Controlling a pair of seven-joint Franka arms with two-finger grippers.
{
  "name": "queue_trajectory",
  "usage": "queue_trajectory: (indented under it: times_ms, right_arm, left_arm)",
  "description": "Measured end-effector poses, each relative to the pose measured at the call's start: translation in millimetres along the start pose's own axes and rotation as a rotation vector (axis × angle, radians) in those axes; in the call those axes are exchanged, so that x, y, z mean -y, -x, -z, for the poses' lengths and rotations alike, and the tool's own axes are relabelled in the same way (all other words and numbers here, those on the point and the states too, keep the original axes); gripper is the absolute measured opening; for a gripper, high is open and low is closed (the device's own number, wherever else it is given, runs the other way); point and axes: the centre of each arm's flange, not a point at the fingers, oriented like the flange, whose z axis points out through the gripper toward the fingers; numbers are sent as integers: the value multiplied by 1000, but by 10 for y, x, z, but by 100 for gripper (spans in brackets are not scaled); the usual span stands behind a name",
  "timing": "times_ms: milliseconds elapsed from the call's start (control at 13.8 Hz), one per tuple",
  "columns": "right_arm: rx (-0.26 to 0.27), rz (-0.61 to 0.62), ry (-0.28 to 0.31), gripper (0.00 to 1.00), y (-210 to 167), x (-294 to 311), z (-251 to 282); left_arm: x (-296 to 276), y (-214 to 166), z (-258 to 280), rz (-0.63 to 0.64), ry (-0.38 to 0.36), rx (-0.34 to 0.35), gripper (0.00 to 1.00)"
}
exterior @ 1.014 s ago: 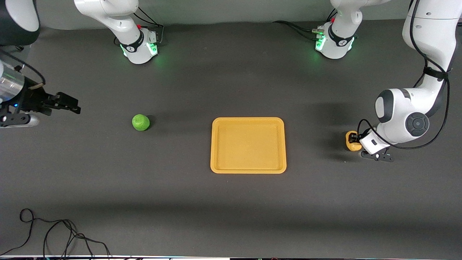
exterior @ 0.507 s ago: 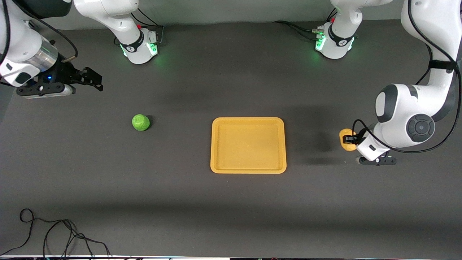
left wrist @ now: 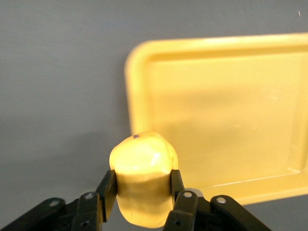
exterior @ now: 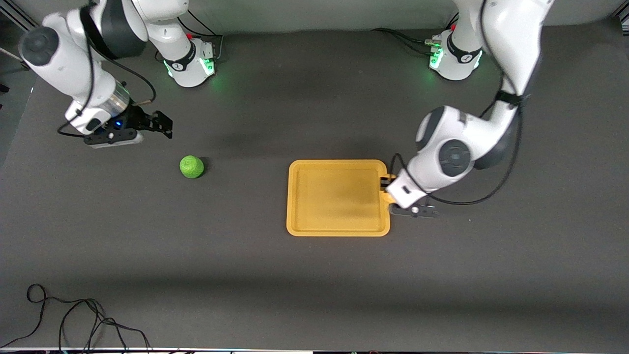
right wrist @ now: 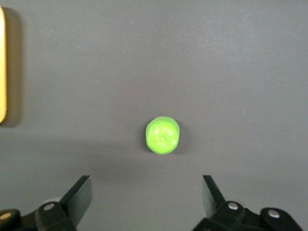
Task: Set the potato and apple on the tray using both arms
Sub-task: 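Carry the potato to the tray while the right gripper reaches the apple, then release the potato on the tray while the right gripper grasps the apple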
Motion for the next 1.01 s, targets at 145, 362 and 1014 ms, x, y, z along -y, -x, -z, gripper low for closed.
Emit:
queue_trajectory:
  times_ms: [145, 362, 1014]
  right_arm:
    - [-16, -4, 1, 100, 12, -20, -433]
    - [-53, -8, 1, 100, 10, -47, -1074]
    - [-52, -15, 9, 95, 213, -109, -2369]
  left_arm:
    - [-268, 95, -483, -10, -17, 21, 51]
    - [-308, 90, -748, -4, -24, 17, 50]
    - [-139, -23, -665, 14, -43, 0, 54]
